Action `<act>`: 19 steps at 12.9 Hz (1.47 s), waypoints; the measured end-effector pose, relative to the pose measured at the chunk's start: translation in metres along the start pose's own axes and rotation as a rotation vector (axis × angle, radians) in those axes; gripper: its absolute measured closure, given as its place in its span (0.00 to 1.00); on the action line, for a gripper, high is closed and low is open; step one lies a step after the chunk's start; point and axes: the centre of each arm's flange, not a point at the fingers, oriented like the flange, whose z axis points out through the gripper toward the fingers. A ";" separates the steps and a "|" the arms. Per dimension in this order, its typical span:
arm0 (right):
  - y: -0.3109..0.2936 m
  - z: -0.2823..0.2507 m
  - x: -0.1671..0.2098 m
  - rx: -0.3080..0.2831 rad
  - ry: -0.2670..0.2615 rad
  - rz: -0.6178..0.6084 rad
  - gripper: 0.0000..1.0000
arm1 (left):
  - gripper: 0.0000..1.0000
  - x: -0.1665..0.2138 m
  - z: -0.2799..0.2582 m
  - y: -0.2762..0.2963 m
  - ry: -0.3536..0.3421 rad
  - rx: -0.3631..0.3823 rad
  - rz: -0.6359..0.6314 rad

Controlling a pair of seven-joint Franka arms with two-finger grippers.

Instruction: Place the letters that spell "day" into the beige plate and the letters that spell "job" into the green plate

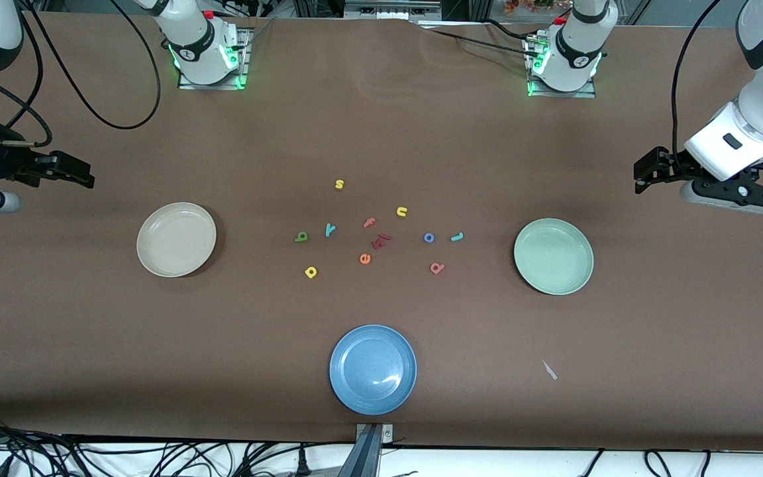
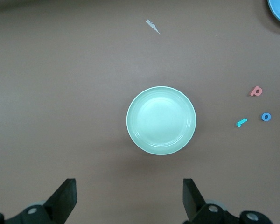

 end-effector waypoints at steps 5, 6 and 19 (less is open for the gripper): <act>-0.010 0.002 -0.001 0.000 -0.012 -0.021 0.00 | 0.00 0.000 0.000 0.000 0.000 0.000 0.000; -0.021 0.004 -0.001 -0.001 -0.016 -0.040 0.00 | 0.00 0.000 0.000 0.000 0.000 0.000 0.000; -0.220 0.132 0.009 -0.017 -0.008 0.071 0.00 | 0.00 0.000 0.000 0.000 -0.001 0.000 0.000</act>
